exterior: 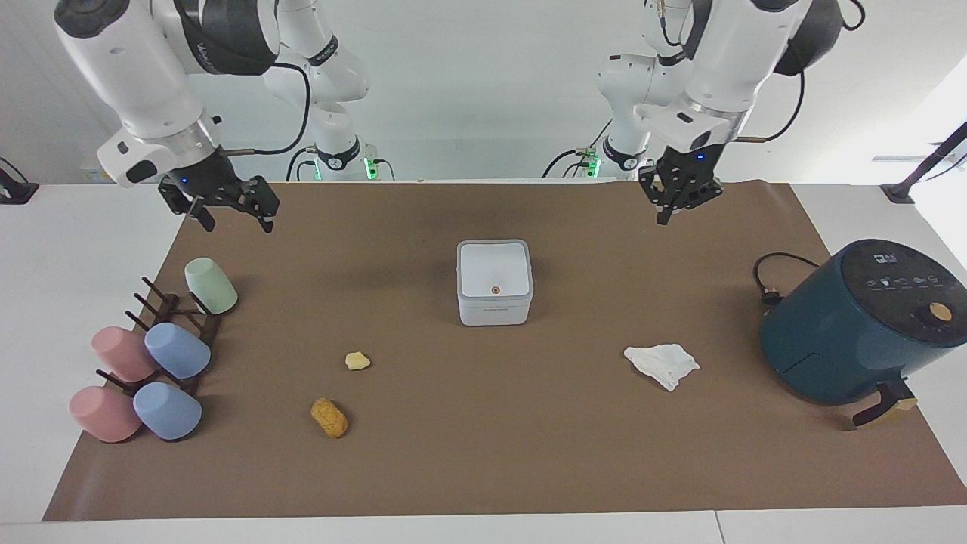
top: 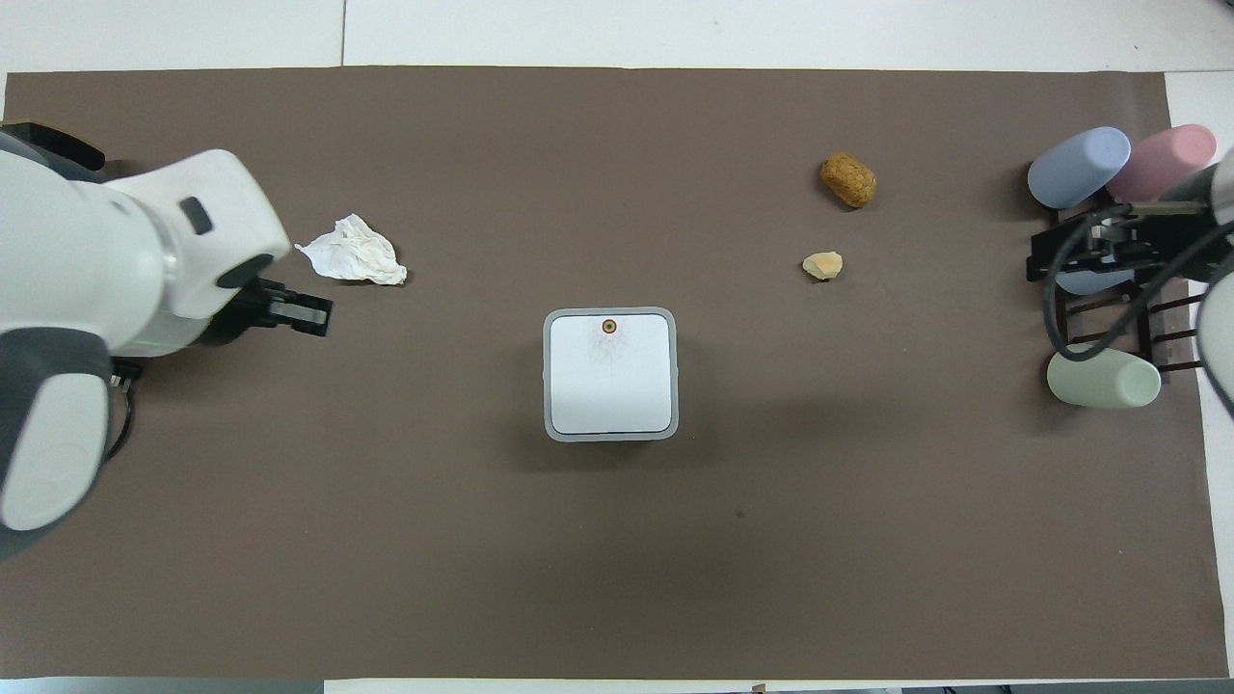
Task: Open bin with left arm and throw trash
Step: 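Grasp the bin lid with the left gripper while the right gripper grasps crumb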
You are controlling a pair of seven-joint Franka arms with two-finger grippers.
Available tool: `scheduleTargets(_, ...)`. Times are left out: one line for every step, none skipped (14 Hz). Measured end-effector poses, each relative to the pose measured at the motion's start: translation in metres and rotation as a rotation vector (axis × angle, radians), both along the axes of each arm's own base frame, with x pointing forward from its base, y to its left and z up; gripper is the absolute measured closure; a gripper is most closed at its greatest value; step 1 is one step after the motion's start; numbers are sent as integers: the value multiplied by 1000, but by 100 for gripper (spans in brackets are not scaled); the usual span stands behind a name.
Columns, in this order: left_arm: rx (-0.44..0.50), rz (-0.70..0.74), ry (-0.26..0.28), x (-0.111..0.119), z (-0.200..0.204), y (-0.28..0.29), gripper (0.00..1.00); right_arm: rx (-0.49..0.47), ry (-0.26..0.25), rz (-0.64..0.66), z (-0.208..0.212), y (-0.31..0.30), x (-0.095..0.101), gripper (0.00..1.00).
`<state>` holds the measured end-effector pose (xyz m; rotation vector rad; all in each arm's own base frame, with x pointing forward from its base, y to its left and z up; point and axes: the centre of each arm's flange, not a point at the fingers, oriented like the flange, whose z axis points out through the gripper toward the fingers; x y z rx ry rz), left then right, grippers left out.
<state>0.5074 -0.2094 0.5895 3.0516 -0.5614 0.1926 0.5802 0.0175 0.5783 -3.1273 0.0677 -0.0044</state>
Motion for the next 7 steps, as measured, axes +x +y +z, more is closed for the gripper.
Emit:
scheduleTargets(-16, -40, -36, -5, -10, -25, 99, 5, -23, 17, -20, 18, 10, 0)
scheduleTargets(-39, -73, -79, -9, -20, -48, 99, 12, -50, 32, -43, 34, 18, 0)
scheduleTargets(-57, -88, -106, -13, -31, -68, 99, 19, -81, 45, -69, 47, 24, 0)
scheduleTargets(-70, -82, -112, -16, -42, -84, 99, 25, -110, 57, -94, 56, 27, 0)
scheduleTargets(-86, -67, -120, -17, -55, -101, 99, 30, -128, 69, -117, 65, 28, 0)
scheduleTargets(-107, -45, -130, -17, -70, -121, 99, 33, -135, 80, -136, 72, 29, 0)
scheduleTargets(-123, -23, -133, -17, -87, -138, 99, 37, -142, 87, -151, 77, 30, 0)
